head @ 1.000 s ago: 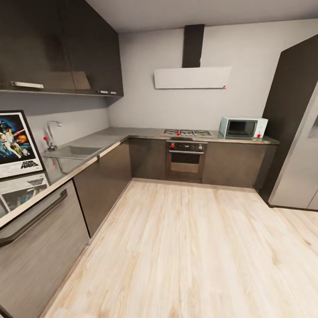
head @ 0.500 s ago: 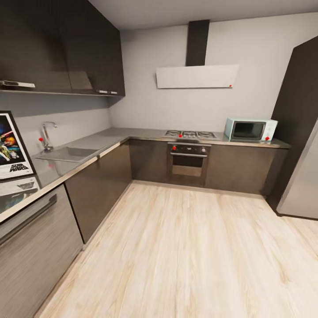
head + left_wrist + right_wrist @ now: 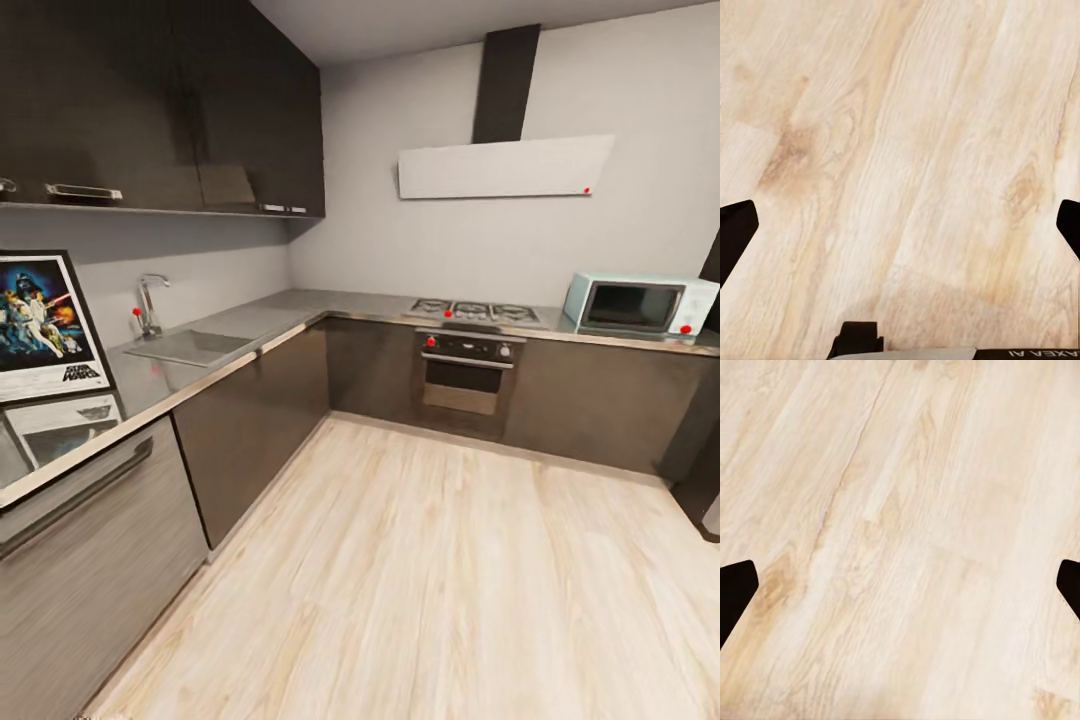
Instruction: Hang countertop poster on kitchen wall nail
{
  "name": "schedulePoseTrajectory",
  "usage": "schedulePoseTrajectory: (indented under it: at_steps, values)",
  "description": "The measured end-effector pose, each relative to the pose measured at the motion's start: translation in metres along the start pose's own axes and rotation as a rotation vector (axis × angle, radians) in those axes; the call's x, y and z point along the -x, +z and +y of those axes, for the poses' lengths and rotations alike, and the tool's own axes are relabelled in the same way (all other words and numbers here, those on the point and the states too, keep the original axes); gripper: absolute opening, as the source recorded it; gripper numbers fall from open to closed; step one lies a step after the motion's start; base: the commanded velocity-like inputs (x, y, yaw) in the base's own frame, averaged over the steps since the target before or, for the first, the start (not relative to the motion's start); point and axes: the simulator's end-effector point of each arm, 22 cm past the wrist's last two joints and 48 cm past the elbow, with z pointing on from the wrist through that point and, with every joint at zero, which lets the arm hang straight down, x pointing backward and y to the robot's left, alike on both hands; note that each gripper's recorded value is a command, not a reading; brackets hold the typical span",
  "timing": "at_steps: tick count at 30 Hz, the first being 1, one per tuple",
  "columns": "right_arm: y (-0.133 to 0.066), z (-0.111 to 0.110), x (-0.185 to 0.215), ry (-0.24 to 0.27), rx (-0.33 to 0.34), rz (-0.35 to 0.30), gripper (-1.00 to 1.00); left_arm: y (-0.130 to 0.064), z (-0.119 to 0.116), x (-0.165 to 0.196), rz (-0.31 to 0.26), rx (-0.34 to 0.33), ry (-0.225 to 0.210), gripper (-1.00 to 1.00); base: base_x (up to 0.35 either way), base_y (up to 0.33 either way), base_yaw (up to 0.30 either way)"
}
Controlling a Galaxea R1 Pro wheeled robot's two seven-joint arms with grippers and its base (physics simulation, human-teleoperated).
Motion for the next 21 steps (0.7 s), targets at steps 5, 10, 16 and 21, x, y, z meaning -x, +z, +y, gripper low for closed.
schedulePoseTrajectory:
  at_steps: [5,10,16,21]
  values:
    - [0.0,0.0,0.0,0.0,0.0,0.0,1.0,0.0,0.0,0.0,0.0,0.0,0.0,1.0,0.112,-0.188,0.29]
    - [0.0,0.008,0.0,0.007,0.008,0.0,1.0,0.0,0.0,0.0,0.0,0.0,0.0,1.0,0.025,-0.062,0.291]
    - [0.0,0.013,0.0,0.011,0.013,0.0,1.0,0.0,0.0,0.0,0.001,0.0,0.0,1.0,0.003,-0.007,0.291]
    - [0.0,0.013,0.0,0.011,0.013,0.0,1.0,0.0,0.0,0.0,0.0,0.0,0.0,1.0,0.001,-0.001,0.291]
